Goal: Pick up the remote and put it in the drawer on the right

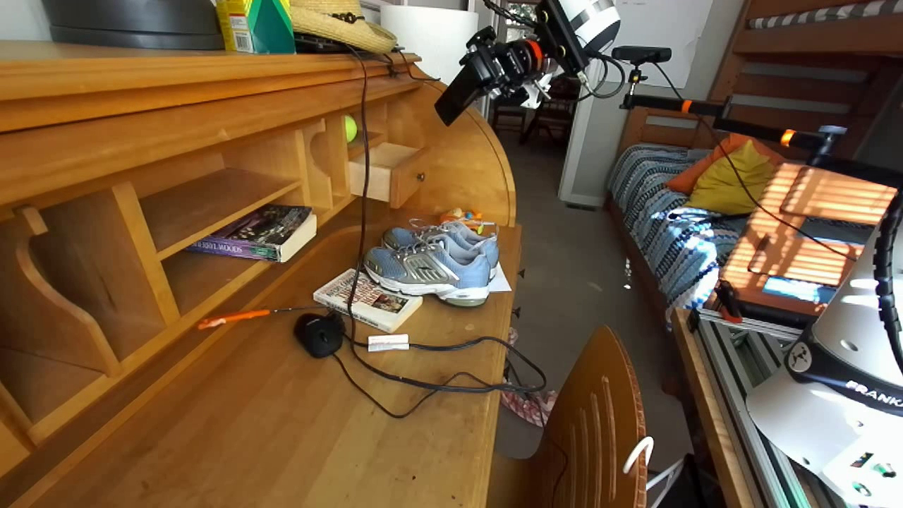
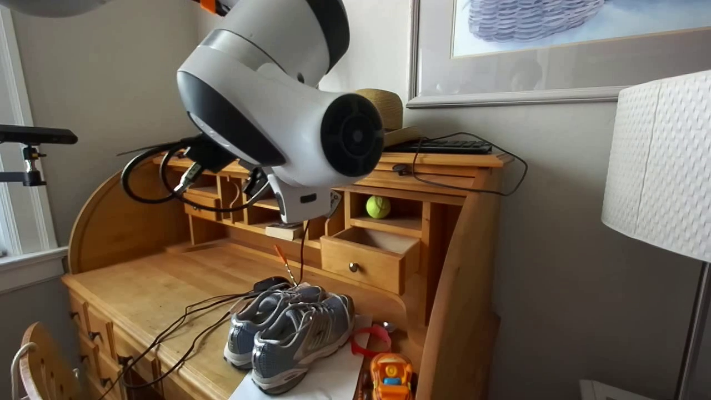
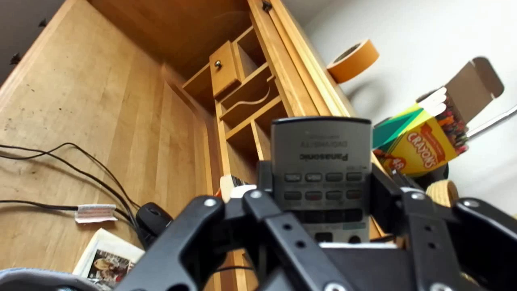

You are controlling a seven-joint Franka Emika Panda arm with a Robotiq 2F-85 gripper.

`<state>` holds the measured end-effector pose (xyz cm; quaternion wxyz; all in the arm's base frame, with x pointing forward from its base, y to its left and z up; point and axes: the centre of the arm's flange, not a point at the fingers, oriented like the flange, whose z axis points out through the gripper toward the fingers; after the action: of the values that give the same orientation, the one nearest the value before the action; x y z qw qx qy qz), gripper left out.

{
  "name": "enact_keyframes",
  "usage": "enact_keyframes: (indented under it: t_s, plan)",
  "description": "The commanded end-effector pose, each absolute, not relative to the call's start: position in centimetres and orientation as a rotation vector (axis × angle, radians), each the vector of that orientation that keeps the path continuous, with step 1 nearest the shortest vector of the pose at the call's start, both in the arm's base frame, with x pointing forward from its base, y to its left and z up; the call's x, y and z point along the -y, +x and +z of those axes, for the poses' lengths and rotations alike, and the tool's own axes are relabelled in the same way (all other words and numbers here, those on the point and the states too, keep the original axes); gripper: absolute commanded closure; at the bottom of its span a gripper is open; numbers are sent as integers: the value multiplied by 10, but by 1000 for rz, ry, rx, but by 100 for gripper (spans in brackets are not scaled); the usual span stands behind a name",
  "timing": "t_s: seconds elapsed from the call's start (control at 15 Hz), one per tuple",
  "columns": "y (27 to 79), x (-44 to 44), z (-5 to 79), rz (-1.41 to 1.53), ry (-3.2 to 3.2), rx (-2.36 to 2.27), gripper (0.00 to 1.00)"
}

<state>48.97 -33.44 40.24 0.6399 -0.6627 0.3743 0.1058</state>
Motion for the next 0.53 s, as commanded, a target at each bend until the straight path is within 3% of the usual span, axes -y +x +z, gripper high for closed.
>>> enact_keyframes:
  t_s: [0.0,0.13,0.2,0.33,0.4,0.47]
  plan:
    - [522,353,426,249,-1570,-1028,69]
    - [524,357,432,252,-1558,-1024,69]
    - [515,346,428,231,-1545,-991,44]
    - [518,349,433,234,-1549,-1004,44]
    - [519,349,433,235,-1549,-1006,69]
    - [518,353,434,266,-1573,-985,69]
